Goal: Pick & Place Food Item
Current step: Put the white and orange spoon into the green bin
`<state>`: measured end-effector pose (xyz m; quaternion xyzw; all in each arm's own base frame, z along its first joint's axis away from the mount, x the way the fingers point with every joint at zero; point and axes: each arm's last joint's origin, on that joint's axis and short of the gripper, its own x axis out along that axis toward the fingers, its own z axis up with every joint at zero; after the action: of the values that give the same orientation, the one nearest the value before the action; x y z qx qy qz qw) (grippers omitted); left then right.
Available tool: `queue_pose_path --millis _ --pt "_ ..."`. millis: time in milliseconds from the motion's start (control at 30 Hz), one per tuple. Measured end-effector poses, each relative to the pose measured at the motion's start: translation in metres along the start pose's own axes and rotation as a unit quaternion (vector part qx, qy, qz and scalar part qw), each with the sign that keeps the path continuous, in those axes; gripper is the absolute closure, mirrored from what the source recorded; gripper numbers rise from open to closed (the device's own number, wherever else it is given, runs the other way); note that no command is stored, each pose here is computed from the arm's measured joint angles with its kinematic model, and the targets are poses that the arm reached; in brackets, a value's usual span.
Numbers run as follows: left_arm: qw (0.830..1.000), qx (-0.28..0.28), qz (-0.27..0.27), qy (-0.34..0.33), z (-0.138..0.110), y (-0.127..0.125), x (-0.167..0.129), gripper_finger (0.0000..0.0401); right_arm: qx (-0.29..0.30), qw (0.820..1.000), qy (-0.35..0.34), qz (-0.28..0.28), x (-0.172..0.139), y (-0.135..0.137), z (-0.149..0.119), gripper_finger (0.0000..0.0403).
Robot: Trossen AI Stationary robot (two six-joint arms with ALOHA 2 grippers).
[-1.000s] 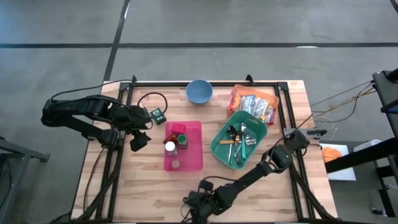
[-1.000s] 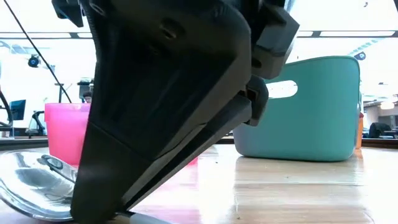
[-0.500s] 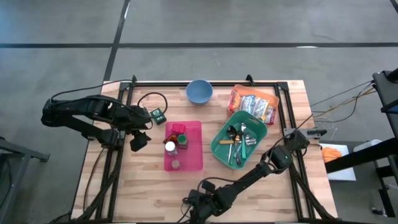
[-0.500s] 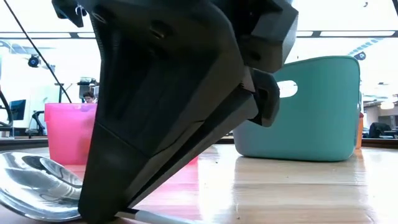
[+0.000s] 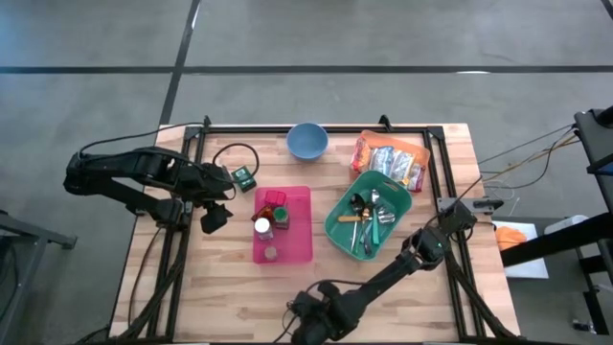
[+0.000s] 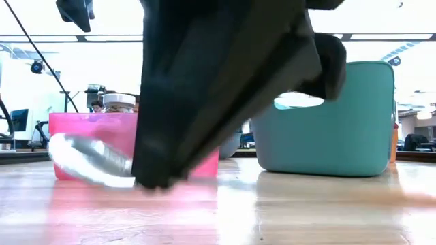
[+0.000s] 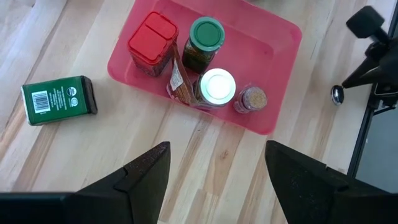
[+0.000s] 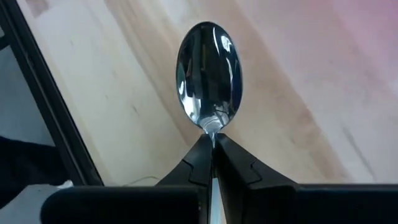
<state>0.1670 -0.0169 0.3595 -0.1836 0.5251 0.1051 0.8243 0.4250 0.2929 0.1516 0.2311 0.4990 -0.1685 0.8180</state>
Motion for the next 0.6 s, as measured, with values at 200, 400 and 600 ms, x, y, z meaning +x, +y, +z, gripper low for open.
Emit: queue_pose_path --millis 200,400,600 --pt "1.000 0.000 0.000 0.000 0.000 0.000 0.000 0.0139 0.034 0.999 -0.004 -0.009 -0.017 0.003 0.008 0.0395" --pt "1.000 0.000 0.000 0.000 0.000 0.000 0.000 0.0139 0.089 0.996 -0.026 0.004 -0.036 0.009 0.019 0.0395" --pt "1.000 0.010 0.000 0.000 0.000 0.000 0.000 0.0139 0.145 0.988 -0.051 0.019 -0.056 0.011 0.028 0.0395"
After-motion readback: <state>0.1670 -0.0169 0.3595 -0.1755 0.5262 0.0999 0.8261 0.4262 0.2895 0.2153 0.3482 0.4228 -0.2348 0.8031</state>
